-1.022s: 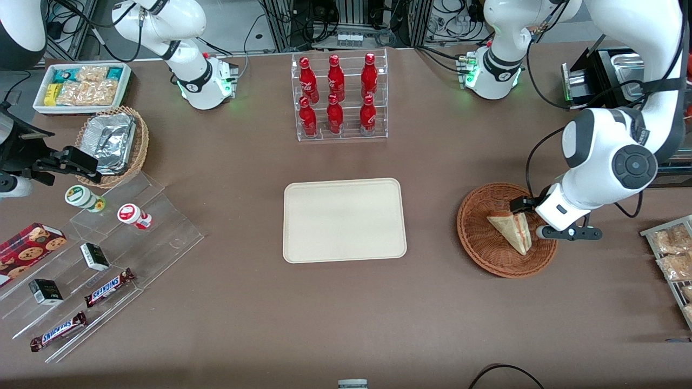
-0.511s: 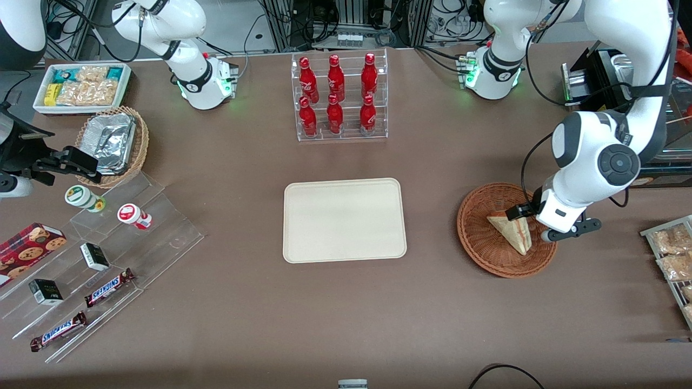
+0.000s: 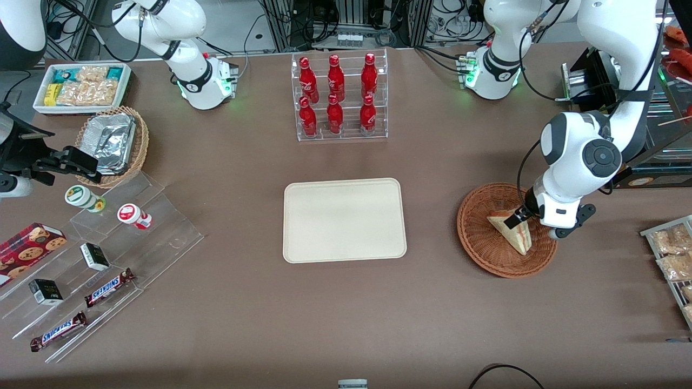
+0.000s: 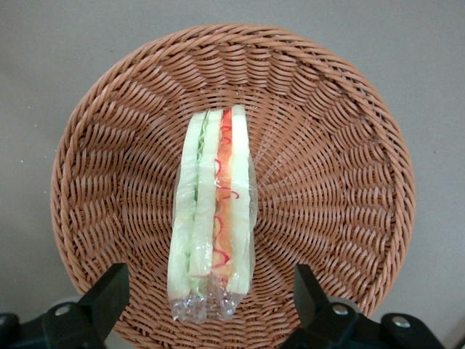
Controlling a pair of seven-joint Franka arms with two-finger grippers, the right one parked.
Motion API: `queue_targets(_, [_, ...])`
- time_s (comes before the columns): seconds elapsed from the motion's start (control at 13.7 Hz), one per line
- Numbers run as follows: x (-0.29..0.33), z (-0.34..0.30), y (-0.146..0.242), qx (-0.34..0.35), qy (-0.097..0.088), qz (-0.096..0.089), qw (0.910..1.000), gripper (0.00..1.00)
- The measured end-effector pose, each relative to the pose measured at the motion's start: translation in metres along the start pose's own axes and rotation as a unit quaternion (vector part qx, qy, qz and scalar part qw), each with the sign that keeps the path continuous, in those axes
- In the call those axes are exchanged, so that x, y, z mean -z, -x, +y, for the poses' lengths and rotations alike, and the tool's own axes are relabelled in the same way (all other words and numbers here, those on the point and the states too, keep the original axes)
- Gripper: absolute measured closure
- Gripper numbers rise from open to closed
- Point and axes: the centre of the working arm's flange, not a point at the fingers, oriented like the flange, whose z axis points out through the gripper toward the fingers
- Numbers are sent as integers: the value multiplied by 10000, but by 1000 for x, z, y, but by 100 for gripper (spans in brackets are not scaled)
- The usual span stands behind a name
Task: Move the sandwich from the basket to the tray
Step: 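Lower the left gripper and close it on the wrapped sandwich, then lift the sandwich and carry it with the left gripper over the tray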
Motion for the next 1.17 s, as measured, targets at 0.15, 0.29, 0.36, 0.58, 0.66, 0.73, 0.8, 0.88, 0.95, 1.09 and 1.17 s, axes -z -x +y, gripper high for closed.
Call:
queue_targets(0.15, [-6, -1, 2, 25, -39, -52, 10000, 0])
queue_targets(0.29, [-17, -2, 2, 34, -89, -127, 9999, 0])
queue_targets(0.36, [-23, -2, 3, 36, -106, -158, 9998, 0])
queue_targets(0.58, [-39, -1, 2, 40, -101, -189, 9998, 0])
queue_targets(0.66, [-43, -1, 2, 40, -109, -207, 9997, 0])
queue_targets(0.73, [-45, -1, 2, 43, -112, -215, 9997, 0])
queue_targets(0.8, [-46, -1, 2, 44, -112, -217, 9997, 10])
queue_targets(0.88, [-46, -1, 2, 45, -109, -214, 9997, 22])
queue_targets(0.95, [-46, -1, 2, 45, -107, -212, 9997, 32])
queue_targets(1.09, [-45, -1, 1, 44, -101, -204, 9997, 52])
queue_targets(1.17, [-44, 0, 1, 44, -92, -194, 9998, 62])
